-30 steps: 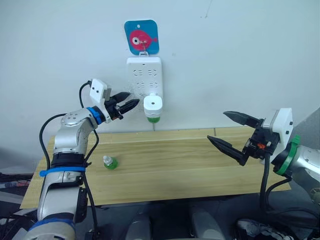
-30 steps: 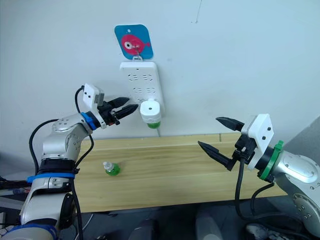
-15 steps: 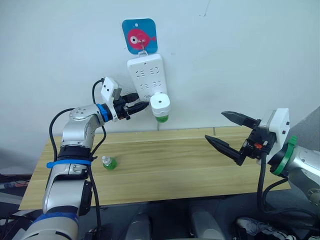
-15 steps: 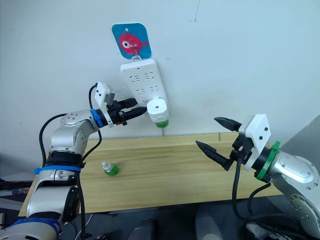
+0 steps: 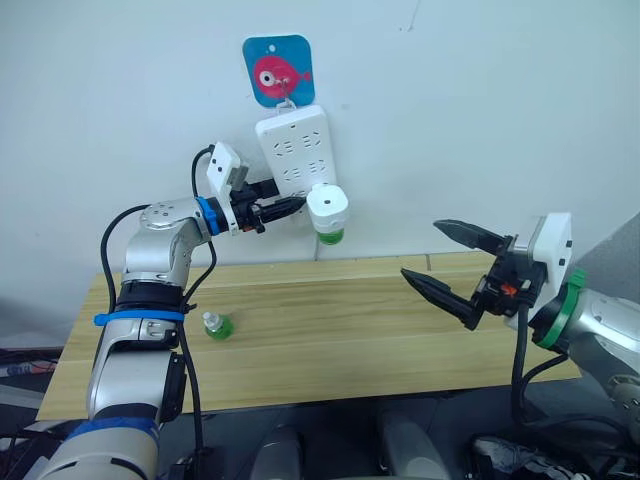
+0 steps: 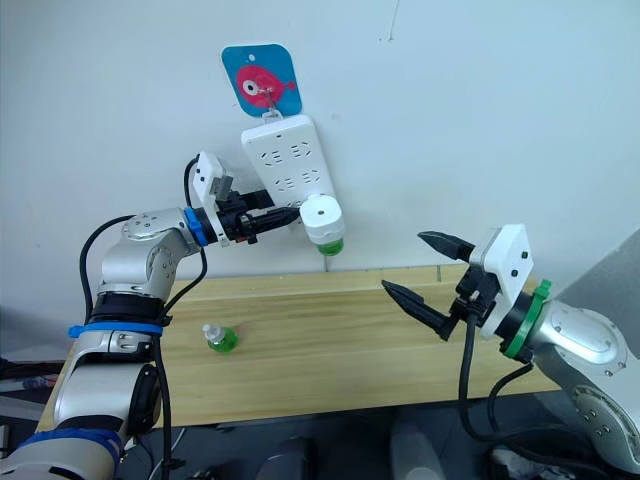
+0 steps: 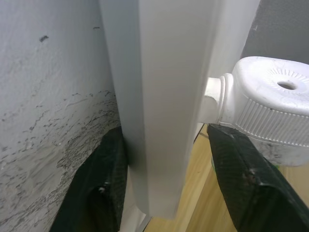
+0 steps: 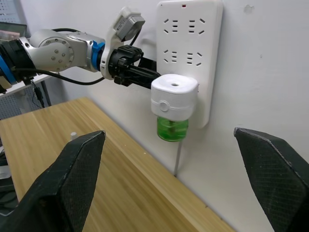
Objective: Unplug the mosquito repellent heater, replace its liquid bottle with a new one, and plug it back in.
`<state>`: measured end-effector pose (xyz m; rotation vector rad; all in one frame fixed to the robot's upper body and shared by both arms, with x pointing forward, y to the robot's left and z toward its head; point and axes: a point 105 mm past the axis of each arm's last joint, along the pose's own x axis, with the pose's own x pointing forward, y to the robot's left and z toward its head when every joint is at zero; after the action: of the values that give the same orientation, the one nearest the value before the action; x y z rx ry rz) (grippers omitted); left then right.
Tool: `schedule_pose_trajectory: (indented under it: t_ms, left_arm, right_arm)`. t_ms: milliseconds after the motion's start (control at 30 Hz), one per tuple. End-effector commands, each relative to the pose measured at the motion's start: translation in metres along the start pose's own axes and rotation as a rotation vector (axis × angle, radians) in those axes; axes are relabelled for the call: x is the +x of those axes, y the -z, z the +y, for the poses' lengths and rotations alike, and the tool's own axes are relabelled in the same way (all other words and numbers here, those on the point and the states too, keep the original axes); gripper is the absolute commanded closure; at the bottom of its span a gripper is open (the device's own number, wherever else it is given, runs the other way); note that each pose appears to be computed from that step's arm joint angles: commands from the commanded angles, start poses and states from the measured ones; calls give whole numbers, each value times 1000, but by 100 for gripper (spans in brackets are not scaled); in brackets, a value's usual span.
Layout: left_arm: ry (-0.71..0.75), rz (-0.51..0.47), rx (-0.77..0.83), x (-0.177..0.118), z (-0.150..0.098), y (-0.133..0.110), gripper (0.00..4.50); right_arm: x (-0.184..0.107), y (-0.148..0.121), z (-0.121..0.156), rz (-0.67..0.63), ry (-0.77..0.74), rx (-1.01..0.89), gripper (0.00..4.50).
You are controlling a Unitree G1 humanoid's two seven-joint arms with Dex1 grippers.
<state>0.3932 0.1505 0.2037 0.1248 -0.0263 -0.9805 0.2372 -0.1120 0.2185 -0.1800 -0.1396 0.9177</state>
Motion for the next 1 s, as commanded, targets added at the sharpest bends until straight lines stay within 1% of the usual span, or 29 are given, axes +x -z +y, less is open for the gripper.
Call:
schedule_pose_trajectory:
  t_ms: [33, 67, 200, 267, 300, 400, 567, 633, 767, 1000]
  left_arm:
    - [42, -69, 45, 2, -7, -24, 301]
    - [44, -68, 45, 2, -8, -24, 317]
    - [47, -66, 48, 2, -10, -24, 319]
    - [38, -66, 49, 1, -11, -24, 319]
    - [36, -64, 51, 1, -11, -24, 319]
    - [31, -60, 52, 0, -13, -23, 319]
    - [24, -54, 57, 1, -14, -22, 319]
    - [25, -54, 59, 1, -14, -23, 319]
    - [28, -54, 63, 2, -15, -23, 319]
    - [30, -50, 67, 2, -16, -23, 319]
  right_arm:
    - [5, -13, 5, -49, 5, -28, 0]
    - [6, -14, 5, -53, 11, -25, 0]
    - [14, -11, 1, -39, 87, -10, 0]
    - [25, -11, -5, -43, 177, -19, 0]
    - [32, -11, -5, -46, 199, -17, 0]
    - [52, -14, 2, -64, 221, -7, 0]
    - [71, -22, 8, -124, 249, 35, 0]
    - [76, -21, 8, -120, 259, 26, 0]
    - [91, -16, -1, -87, 327, -6, 0]
    - [107, -8, -1, -52, 352, 19, 0]
